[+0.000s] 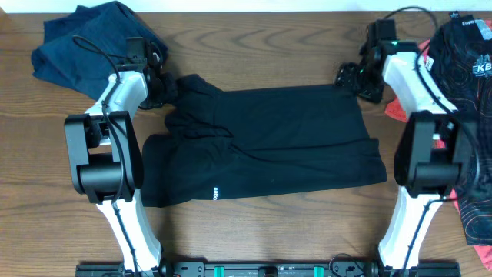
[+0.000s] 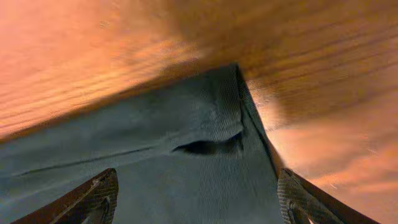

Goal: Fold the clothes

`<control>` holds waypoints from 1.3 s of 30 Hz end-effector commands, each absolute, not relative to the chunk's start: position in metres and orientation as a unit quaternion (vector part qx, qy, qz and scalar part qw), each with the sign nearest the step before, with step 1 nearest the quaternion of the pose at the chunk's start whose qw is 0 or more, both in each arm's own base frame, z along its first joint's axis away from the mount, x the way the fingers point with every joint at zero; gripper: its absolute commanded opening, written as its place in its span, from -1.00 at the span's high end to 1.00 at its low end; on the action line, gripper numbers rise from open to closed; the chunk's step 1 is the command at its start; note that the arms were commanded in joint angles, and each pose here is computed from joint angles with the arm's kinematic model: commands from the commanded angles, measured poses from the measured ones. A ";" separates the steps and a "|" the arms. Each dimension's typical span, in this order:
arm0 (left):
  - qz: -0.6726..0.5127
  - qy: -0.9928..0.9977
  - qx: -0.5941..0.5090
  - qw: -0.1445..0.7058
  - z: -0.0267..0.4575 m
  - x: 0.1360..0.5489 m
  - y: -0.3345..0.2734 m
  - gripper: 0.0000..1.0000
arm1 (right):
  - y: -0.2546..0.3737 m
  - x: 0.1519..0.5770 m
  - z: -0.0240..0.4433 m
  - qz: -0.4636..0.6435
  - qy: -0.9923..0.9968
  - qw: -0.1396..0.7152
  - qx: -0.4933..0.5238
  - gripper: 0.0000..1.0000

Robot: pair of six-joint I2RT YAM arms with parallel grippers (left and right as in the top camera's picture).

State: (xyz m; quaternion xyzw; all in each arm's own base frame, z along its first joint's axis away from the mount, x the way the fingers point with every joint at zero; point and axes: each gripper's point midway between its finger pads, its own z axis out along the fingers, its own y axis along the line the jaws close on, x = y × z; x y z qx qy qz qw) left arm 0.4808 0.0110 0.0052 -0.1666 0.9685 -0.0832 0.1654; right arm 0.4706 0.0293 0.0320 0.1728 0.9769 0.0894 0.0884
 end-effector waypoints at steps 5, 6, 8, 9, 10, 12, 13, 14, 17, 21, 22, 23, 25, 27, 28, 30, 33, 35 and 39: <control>-0.085 0.969 -0.162 0.164 0.003 0.484 0.011 0.44 | 0.036 0.484 0.028 0.106 0.972 0.100 0.183 -0.61; -0.085 0.969 -0.162 0.164 0.003 0.484 0.011 0.44 | 0.037 0.486 0.028 0.106 0.972 0.103 0.182 -0.61; -0.085 0.969 -0.162 0.164 0.003 0.484 0.011 0.44 | 0.039 0.488 0.028 0.107 0.972 0.107 0.179 -0.56; -0.085 0.969 -0.162 0.164 0.003 0.484 0.011 0.44 | 0.040 0.489 0.029 0.108 0.972 0.110 0.177 -0.55; -0.085 0.969 -0.162 0.164 0.003 0.484 0.011 0.44 | 0.042 0.489 0.029 0.109 0.972 0.111 0.176 -0.54; -0.085 0.969 -0.162 0.164 0.003 0.483 0.011 0.44 | 0.043 0.489 0.029 0.109 0.972 0.111 0.175 -0.60; -0.085 0.969 -0.162 0.164 0.003 0.483 0.011 0.44 | 0.044 0.489 0.026 0.109 0.972 0.108 0.176 -0.61; -0.085 0.969 -0.162 0.164 0.003 0.483 0.011 0.44 | 0.046 0.488 0.024 0.108 0.973 0.105 0.174 -0.61; -0.085 0.969 -0.162 0.164 0.003 0.483 0.011 0.44 | 0.050 0.487 0.016 0.107 0.974 0.098 0.172 -0.61; -0.085 0.970 -0.163 0.162 0.002 0.482 0.011 0.44 | 0.051 0.485 0.003 0.104 0.976 0.088 0.172 -0.59; -0.085 0.970 -0.162 0.161 0.002 0.482 0.011 0.44 | 0.050 0.485 -0.001 0.102 0.976 0.085 0.173 -0.59; -0.085 0.970 -0.162 0.161 0.002 0.482 0.011 0.44 | 0.049 0.485 -0.002 0.102 0.976 0.085 0.174 -0.57; -0.085 0.970 -0.162 0.161 0.002 0.482 0.011 0.44 | 0.047 0.485 -0.004 0.100 0.976 0.084 0.175 -0.57; -0.085 0.970 -0.162 0.161 0.002 0.482 0.011 0.44 | 0.047 0.486 -0.004 0.100 0.976 0.085 0.176 -0.56; -0.085 0.970 -0.162 0.161 0.002 0.482 0.011 0.44 | 0.047 0.486 -0.004 0.100 0.976 0.086 0.175 -0.56; -0.085 0.970 -0.162 0.161 0.002 0.482 0.011 0.44 | 0.047 0.488 -0.004 0.101 0.975 0.088 0.175 -0.56; -0.085 0.970 -0.163 0.161 0.002 0.482 0.011 0.44 | 0.047 0.488 -0.004 0.101 0.975 0.089 0.175 -0.36; -0.085 0.970 -0.162 0.161 0.002 0.482 0.011 0.53 | 0.046 0.488 -0.004 0.100 0.975 0.089 0.176 -0.16; -0.086 0.968 -0.162 0.170 0.004 0.486 0.011 0.59 | 0.044 0.488 -0.004 0.099 0.975 0.089 0.179 0.25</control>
